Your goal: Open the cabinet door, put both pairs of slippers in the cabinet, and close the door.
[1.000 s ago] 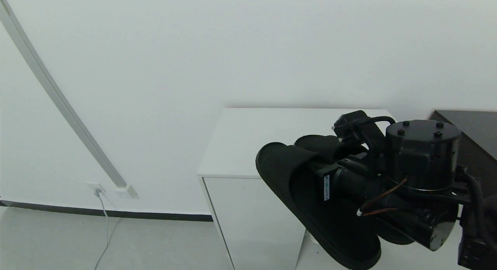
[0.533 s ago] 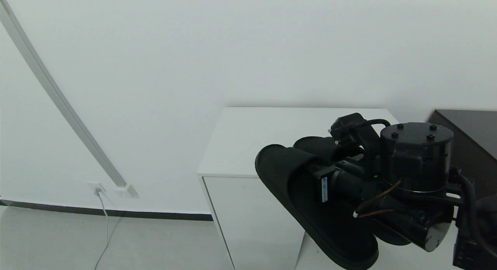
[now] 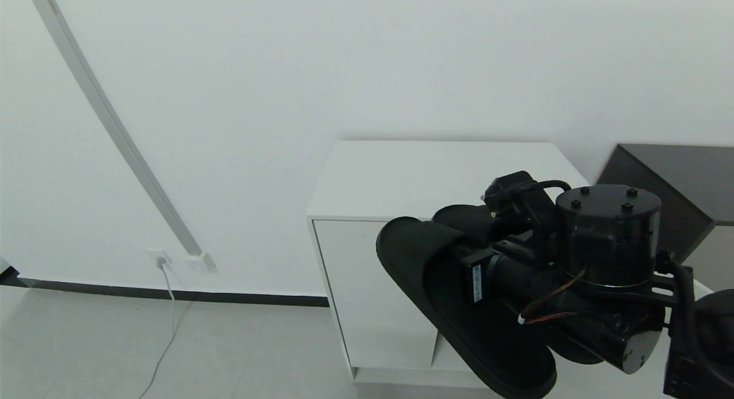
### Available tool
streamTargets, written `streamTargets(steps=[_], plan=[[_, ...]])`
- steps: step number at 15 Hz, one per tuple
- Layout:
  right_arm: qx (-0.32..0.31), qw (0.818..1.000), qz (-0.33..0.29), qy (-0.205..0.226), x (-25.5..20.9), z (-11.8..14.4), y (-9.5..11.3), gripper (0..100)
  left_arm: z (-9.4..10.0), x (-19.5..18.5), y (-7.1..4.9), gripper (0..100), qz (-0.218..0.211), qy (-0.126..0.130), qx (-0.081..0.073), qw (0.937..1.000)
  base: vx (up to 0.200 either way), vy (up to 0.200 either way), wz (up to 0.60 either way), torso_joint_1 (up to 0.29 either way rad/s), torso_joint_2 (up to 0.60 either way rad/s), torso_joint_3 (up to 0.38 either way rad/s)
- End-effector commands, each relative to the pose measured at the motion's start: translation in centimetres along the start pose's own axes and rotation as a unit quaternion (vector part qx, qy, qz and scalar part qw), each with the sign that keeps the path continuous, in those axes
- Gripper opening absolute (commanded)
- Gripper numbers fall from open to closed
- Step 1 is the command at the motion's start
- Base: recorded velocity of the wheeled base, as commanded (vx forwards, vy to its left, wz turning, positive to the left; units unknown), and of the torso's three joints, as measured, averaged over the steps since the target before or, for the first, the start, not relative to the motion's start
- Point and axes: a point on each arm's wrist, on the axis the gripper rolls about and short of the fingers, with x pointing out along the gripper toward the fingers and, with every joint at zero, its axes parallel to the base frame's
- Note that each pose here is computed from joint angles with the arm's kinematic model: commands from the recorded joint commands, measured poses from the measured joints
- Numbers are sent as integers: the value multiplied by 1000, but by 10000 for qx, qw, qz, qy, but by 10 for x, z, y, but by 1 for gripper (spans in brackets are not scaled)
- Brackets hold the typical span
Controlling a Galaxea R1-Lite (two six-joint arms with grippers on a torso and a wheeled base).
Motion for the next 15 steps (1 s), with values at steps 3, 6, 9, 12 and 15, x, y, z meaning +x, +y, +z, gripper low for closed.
streamTargets(steps=[3,6,9,12,15], plan=[[-35,10000,-5,72,1,-4,0,0,0,0,0,0,8,5,-47,10000,0,0,0,0,0,0],[-47,9999,8,94,3,-6,2,0,0,0,0,0,0,6,-47,10000,0,0,0,0,0,0],[-57,9999,35,122,3,-7,4,0,0,0,0,0,0,6,-55,10000,0,0,0,0,0,0],[-38,10000,40,72,3,-7,4,0,0,0,0,0,0,6,-47,10000,0,0,0,0,0,0],[-41,9999,31,86,4,-8,3,0,0,0,0,0,0,-2,-47,10000,0,0,0,0,0,0]])
